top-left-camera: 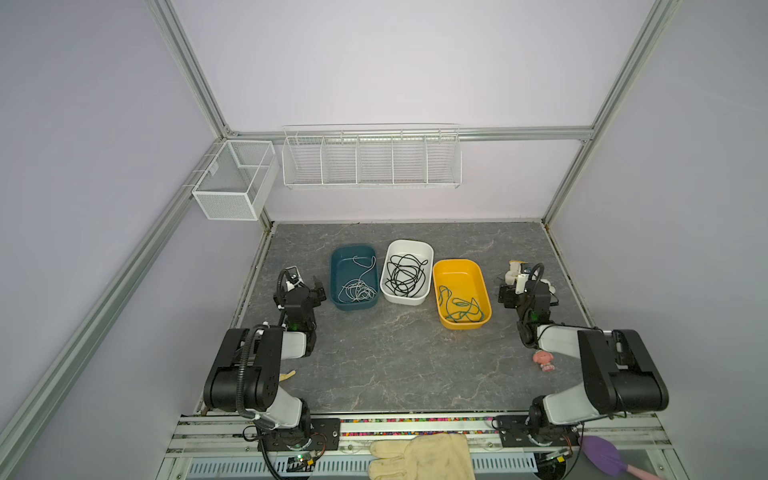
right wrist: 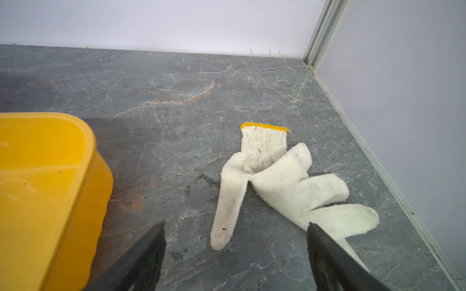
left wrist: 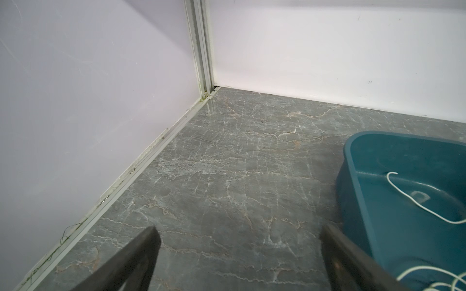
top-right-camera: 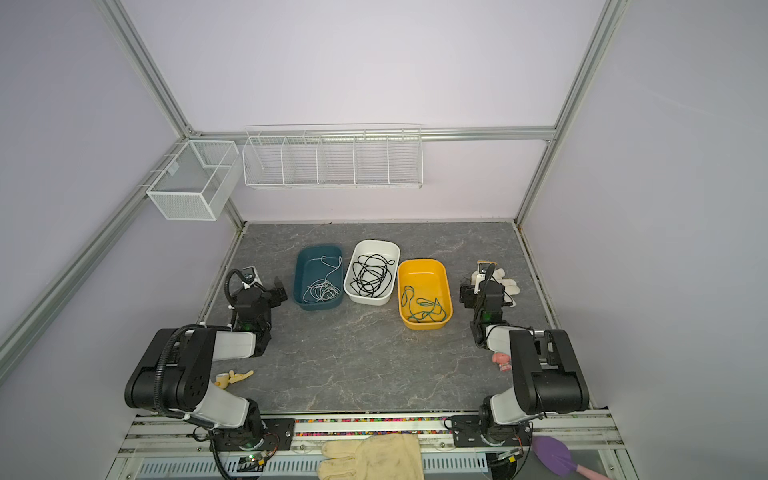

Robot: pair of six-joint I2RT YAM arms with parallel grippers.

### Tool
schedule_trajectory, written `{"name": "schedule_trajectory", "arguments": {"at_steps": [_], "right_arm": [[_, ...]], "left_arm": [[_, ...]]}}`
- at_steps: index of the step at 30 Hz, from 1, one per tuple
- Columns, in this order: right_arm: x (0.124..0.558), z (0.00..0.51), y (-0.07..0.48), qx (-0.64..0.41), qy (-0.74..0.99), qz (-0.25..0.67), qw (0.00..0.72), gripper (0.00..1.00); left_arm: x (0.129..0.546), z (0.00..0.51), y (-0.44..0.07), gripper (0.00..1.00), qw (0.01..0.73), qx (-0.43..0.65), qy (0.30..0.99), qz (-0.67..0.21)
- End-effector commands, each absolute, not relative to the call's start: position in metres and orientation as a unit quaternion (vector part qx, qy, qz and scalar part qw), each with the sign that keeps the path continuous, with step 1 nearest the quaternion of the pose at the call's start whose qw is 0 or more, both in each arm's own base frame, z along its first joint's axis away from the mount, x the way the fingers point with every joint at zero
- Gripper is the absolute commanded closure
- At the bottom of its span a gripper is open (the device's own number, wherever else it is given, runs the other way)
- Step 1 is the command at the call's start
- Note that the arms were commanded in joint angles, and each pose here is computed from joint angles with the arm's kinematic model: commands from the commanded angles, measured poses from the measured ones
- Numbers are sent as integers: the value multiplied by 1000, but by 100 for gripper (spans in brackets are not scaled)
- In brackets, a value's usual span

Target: Untangle the cables

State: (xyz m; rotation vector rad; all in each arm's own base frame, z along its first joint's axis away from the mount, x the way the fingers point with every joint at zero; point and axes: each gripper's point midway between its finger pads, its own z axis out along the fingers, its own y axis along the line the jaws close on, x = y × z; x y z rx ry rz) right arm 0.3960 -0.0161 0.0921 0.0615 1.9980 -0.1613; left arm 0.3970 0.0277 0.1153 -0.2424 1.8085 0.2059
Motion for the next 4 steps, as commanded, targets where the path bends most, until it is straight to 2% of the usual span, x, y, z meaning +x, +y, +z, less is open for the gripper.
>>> {"name": "schedule_trajectory", "arguments": {"at_steps": [1,4], "right_arm": [[402,100,-14,24,833,-63,549,11],[401,99,-15,25,833,-64,550,11]], "left_arm": [[397,119,31,1,616,-113,774,92],[397,119,32,1,616,-114,774,92]]}}
